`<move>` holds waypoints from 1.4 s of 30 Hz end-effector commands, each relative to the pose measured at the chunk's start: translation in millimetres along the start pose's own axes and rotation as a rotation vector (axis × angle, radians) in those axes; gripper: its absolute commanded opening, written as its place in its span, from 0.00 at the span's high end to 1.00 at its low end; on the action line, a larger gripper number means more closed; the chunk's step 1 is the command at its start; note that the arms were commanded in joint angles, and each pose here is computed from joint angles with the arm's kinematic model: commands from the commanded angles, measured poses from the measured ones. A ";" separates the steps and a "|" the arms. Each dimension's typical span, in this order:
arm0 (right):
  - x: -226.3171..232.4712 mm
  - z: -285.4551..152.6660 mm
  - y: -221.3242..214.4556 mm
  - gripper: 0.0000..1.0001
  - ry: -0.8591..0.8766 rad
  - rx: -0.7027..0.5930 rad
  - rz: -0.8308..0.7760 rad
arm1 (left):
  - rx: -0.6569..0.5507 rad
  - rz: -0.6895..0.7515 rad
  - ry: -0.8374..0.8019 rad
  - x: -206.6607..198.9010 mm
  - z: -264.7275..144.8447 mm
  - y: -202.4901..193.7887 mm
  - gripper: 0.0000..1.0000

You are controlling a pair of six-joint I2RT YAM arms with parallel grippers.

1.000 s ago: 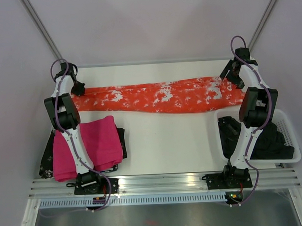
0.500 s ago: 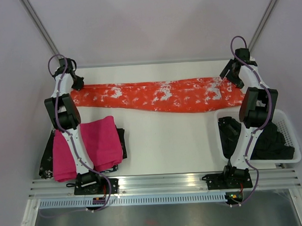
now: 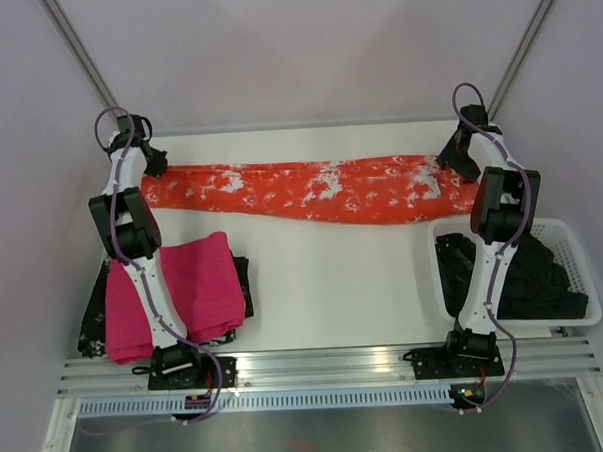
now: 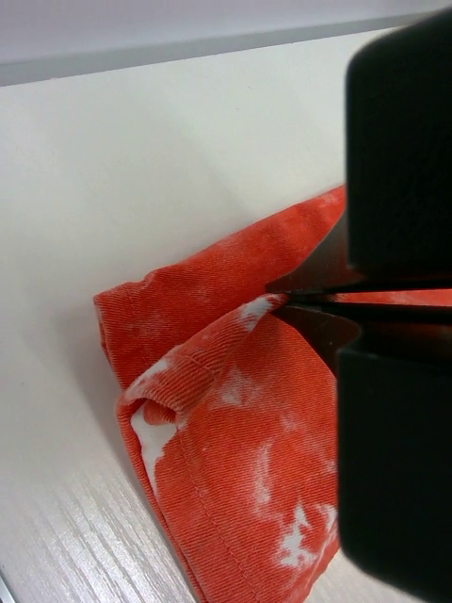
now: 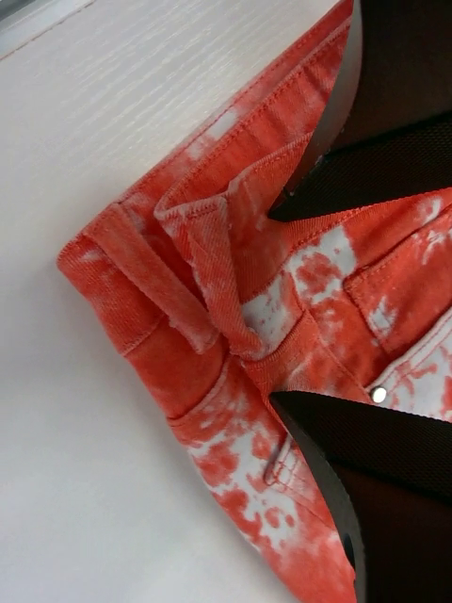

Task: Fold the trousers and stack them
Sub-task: Fold the trousers

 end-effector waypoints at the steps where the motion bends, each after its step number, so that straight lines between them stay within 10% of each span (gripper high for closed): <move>1: 1.9 9.8 13.8 0.22 -0.064 -0.041 -0.024 | -0.052 -0.035 -0.068 -15.3 -1.2 13.2 0.98; 17: 6.7 26.2 12.1 0.24 -0.083 -0.104 0.198 | -0.040 -0.020 -0.050 -8.3 4.2 8.6 0.98; 20: 4.5 32.1 9.2 0.37 -0.110 -0.102 0.212 | -0.040 -0.013 -0.041 -6.6 4.5 8.2 0.98; 24: 2.2 33.4 10.8 0.86 -0.115 -0.111 0.217 | -0.036 -0.007 -0.029 -3.2 7.8 7.1 0.98; 27: 1.1 25.3 14.1 1.00 -0.118 -0.112 0.190 | -0.035 0.000 -0.037 -5.3 5.4 7.4 0.98; 42: -15.2 -55.5 41.7 1.00 -0.085 -0.312 0.196 | -0.144 0.015 -0.105 -29.3 -49.5 35.0 0.98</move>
Point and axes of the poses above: each gripper's point midway between its finger pads, its own z axis out along the fingers, its own x axis along the line the jaws close on, y = z × x, the point moved 9 cm from there along -z, back along the fingers, and after that the axes turned 9 degrees about -z, right-handed, at the moved point
